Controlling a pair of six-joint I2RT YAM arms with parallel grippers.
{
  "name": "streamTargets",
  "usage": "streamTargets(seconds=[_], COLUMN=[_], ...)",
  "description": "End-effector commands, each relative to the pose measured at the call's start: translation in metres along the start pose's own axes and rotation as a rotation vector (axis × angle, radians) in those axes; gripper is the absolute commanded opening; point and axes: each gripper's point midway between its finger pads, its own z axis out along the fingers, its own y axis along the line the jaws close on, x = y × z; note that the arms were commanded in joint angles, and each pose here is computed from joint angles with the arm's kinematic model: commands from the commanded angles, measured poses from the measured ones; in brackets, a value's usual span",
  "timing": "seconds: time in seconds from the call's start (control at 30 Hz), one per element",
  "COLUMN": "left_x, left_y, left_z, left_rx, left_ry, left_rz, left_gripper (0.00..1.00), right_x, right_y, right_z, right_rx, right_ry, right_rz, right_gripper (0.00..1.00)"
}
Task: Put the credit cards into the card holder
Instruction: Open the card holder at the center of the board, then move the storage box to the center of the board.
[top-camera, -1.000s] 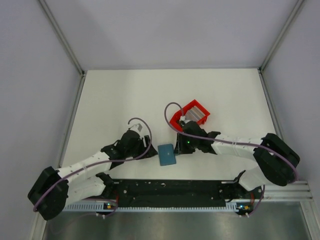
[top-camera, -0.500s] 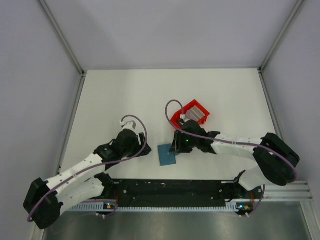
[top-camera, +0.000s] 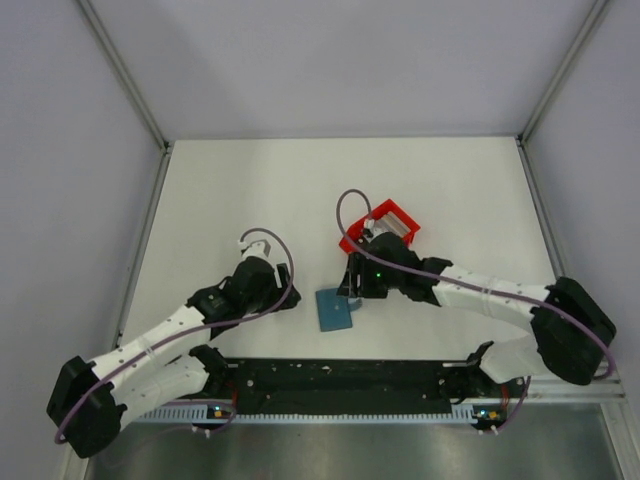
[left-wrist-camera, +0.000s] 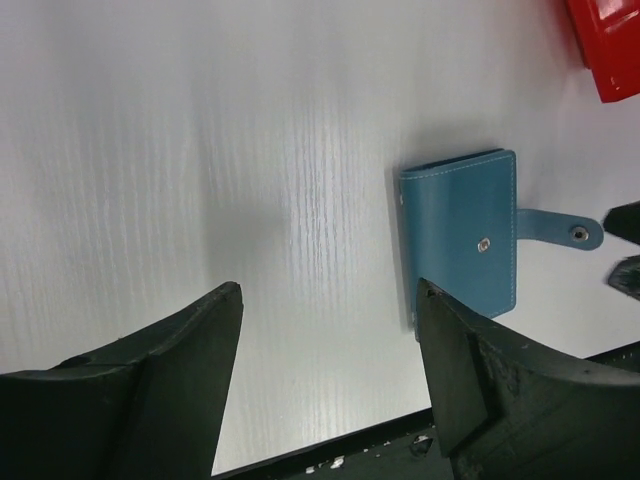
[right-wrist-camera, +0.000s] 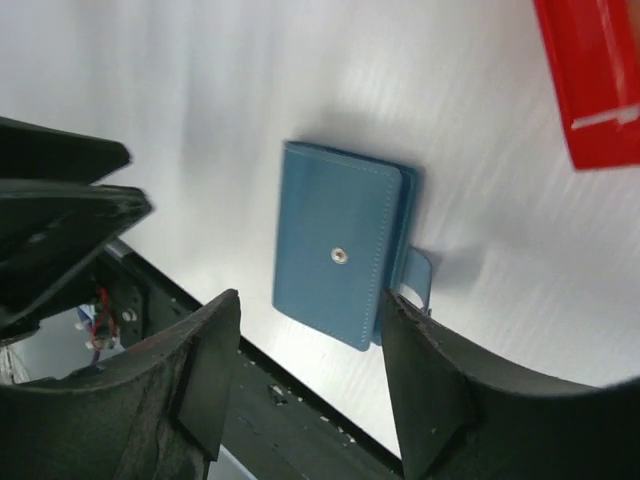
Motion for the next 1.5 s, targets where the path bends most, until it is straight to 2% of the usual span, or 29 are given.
streamTargets(seconds=[0.0, 0.2, 0.37, 0.5, 0.7, 0.93, 1.3, 1.47], left_x=[-0.046, -0.063, -0.060, -0.054, -0.049, -0.044, -0.041, -0.038], left_y=[-0.024, -0.043, -0.041, -0.037, -0.035, -0.034, -0.038, -0.043], left_z=[-0.008, -0.008, -0.010, -0.010, -0.007, -0.006, -0.002, -0.001], left_rx=[0.028, 0.050, 0.054, 0.056, 0.059, 0.062, 0.082, 0.101], left_ry=[-0.136, -0.136, -0.133, -0.127, -0.112, -0.097, -0.080, -0.065], left_rz=[0.016, 0.046, 0.040, 0.031, 0.026, 0.024, 0.020, 0.023], left_gripper=[0.75, 0.75, 0.75, 0.75, 0.75, 0.75, 0.75, 0.75], right_x=[-0.081, -0.138, -0.167, -0.173, -0.161, -0.124, -0.075, -0.075], right_y=[0.037, 0.019, -0.020, -0.048, -0.070, -0.095, -0.090, -0.082], right_z=[-0.058, -0.062, -0.048, -0.036, -0.029, -0.034, -0.060, -0.061], right_rx=[-0.009, 0.134, 0.244, 0.292, 0.330, 0.374, 0.276, 0.236], right_ry=[-0.265, -0.342, -0.318, -0.265, -0.195, -0.139, -0.122, -0.136], right_rz=[-0.102, -0.165, -0.177, -0.179, -0.213, -0.190, -0.112, -0.105], right_gripper=[0.60, 0.60, 0.60, 0.60, 0.60, 0.60, 0.59, 0.59])
